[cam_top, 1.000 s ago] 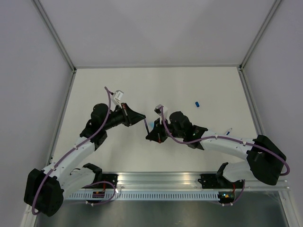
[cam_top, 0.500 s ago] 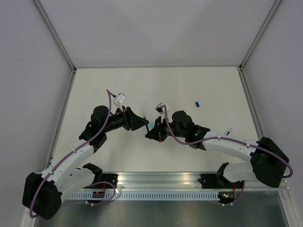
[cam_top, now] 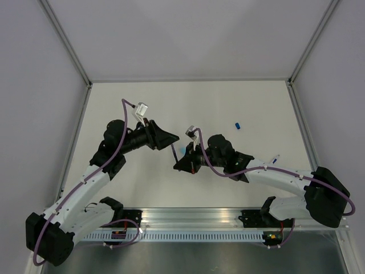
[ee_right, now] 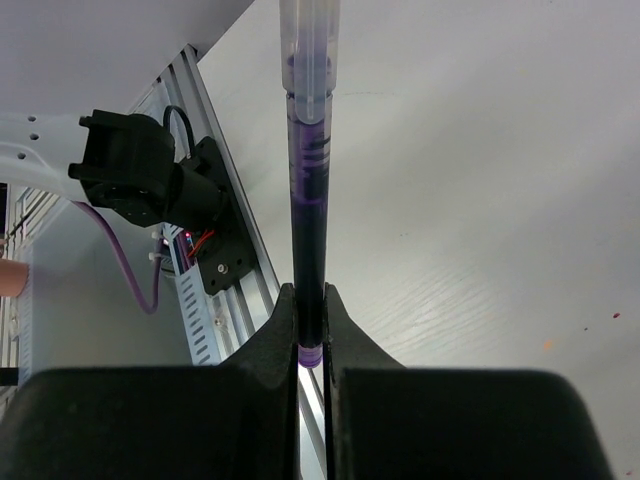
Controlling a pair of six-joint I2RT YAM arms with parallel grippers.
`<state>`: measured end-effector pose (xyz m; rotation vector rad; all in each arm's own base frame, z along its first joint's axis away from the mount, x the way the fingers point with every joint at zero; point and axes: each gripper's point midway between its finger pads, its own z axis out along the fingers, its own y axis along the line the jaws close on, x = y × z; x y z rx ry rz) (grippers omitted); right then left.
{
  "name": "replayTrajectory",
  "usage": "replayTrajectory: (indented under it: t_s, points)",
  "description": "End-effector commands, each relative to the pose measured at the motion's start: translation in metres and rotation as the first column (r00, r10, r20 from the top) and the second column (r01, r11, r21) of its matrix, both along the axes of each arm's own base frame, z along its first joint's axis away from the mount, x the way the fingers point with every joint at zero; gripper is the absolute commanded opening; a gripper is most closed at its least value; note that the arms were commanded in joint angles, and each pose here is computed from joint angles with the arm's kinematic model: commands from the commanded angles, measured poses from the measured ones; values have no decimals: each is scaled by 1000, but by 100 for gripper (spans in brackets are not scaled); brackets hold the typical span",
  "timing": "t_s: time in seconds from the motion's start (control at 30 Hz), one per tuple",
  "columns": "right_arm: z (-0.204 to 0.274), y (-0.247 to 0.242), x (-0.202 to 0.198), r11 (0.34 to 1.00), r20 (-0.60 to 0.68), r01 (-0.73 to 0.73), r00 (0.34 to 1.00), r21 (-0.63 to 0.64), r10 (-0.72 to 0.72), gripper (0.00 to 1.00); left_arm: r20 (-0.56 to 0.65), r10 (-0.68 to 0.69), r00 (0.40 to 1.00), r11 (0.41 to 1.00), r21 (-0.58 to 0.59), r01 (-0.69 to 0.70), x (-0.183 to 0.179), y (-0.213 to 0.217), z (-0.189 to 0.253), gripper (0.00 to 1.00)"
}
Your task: Insert the pens into the pen caps
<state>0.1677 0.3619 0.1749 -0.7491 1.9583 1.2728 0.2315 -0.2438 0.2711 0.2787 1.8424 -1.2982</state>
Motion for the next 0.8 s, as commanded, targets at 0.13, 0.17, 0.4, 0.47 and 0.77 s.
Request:
replayTrajectory:
  t_s: [0.13,0.17,0.4,0.47,0.77]
  points:
    - [24,5,-5,997,54,-34,998,69,31,0,55,-17,998,1000,3,17,0,-1,16,54]
    - [25,4,-5,997,57,-35,998,71,31,0,43,-21,999,1000,7,21,-2,-1,9,49]
    - [27,4,-5,997,60,-33,998,76,29,0,14,-60,998,998,-6,60,-12,-3,-17,21]
    - [27,5,-5,996,60,-38,998,78,33,0,13,-68,998,998,-12,69,-14,-4,-21,10]
    - [55,1,8,994,128,22,991,111,-36,0,4,-118,993,991,-67,118,-34,-3,-25,2]
